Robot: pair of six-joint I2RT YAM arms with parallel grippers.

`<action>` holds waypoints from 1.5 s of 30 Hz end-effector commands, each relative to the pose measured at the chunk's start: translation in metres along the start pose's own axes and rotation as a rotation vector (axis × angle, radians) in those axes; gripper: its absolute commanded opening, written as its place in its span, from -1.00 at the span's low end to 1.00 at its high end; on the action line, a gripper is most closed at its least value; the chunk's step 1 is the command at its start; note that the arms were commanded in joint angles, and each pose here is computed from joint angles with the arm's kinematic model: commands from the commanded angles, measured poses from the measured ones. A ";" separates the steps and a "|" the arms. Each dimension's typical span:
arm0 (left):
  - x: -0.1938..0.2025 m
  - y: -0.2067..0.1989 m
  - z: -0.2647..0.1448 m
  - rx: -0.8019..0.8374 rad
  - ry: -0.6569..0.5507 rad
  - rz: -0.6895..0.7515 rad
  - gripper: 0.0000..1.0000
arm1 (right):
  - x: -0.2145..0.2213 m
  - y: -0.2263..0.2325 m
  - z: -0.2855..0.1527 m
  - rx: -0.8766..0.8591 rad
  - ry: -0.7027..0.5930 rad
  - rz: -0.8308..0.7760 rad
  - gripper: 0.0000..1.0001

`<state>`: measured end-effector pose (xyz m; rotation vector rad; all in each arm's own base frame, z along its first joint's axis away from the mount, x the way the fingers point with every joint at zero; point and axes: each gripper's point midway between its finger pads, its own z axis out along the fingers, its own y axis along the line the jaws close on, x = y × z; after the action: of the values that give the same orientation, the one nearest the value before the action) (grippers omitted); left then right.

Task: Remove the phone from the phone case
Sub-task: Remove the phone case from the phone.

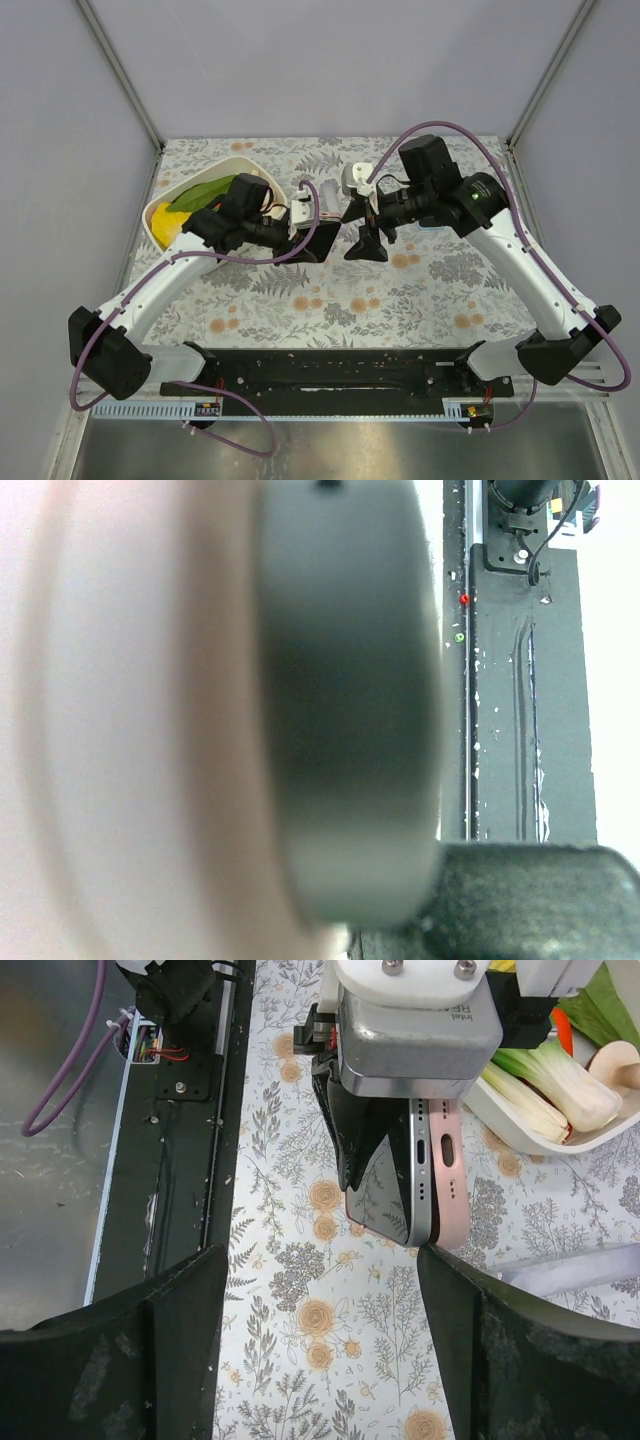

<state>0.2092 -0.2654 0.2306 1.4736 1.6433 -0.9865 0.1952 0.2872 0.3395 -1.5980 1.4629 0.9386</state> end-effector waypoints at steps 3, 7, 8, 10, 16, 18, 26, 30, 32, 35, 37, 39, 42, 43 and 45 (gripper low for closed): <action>-0.033 -0.012 0.005 0.062 -0.092 0.122 -1.00 | -0.009 -0.013 0.016 0.000 -0.055 -0.002 0.69; -0.035 -0.013 0.008 0.071 -0.090 0.127 -1.00 | -0.010 -0.018 0.020 0.007 -0.065 0.009 0.68; -0.035 -0.014 0.008 0.074 -0.090 0.128 -1.00 | -0.011 -0.019 0.020 0.011 -0.068 0.009 0.68; -0.035 -0.015 0.010 0.081 -0.088 0.128 -1.00 | -0.009 -0.022 0.022 0.021 -0.066 0.013 0.68; -0.035 -0.021 0.012 0.099 -0.092 0.143 -1.00 | -0.006 -0.035 0.027 0.060 -0.059 0.024 0.67; -0.036 -0.024 0.011 0.107 -0.096 0.151 -1.00 | -0.006 -0.038 0.028 0.068 -0.057 0.026 0.67; -0.041 -0.027 0.008 0.113 -0.113 0.157 -1.00 | 0.000 -0.035 0.037 0.033 -0.063 0.052 0.54; -0.046 -0.027 0.007 0.104 -0.127 0.164 -1.00 | 0.006 -0.024 0.042 -0.033 -0.078 0.072 0.42; -0.047 -0.025 0.007 0.097 -0.127 0.165 -1.00 | 0.009 -0.020 0.045 -0.059 -0.082 0.082 0.32; -0.049 -0.024 0.005 0.081 -0.127 0.168 -1.00 | 0.013 -0.015 0.047 -0.084 -0.090 0.090 0.23; -0.051 -0.022 0.005 0.074 -0.130 0.165 -1.00 | 0.018 -0.012 0.050 -0.099 -0.090 0.102 0.19; -0.053 -0.021 0.004 0.069 -0.137 0.157 -1.00 | 0.022 -0.011 0.052 -0.106 -0.092 0.113 0.14; -0.058 -0.017 0.001 0.058 -0.157 0.145 -1.00 | 0.028 -0.009 0.057 -0.117 -0.097 0.131 0.07; -0.060 -0.016 0.000 0.055 -0.163 0.137 -1.00 | 0.030 -0.008 0.058 -0.122 -0.098 0.137 0.05; -0.062 -0.014 -0.002 0.048 -0.176 0.127 -1.00 | 0.034 -0.008 0.060 -0.123 -0.096 0.147 0.02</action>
<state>0.1971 -0.2657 0.2126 1.4680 1.7877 -1.0079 0.2077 0.3204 0.2989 -1.5224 1.4810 1.1407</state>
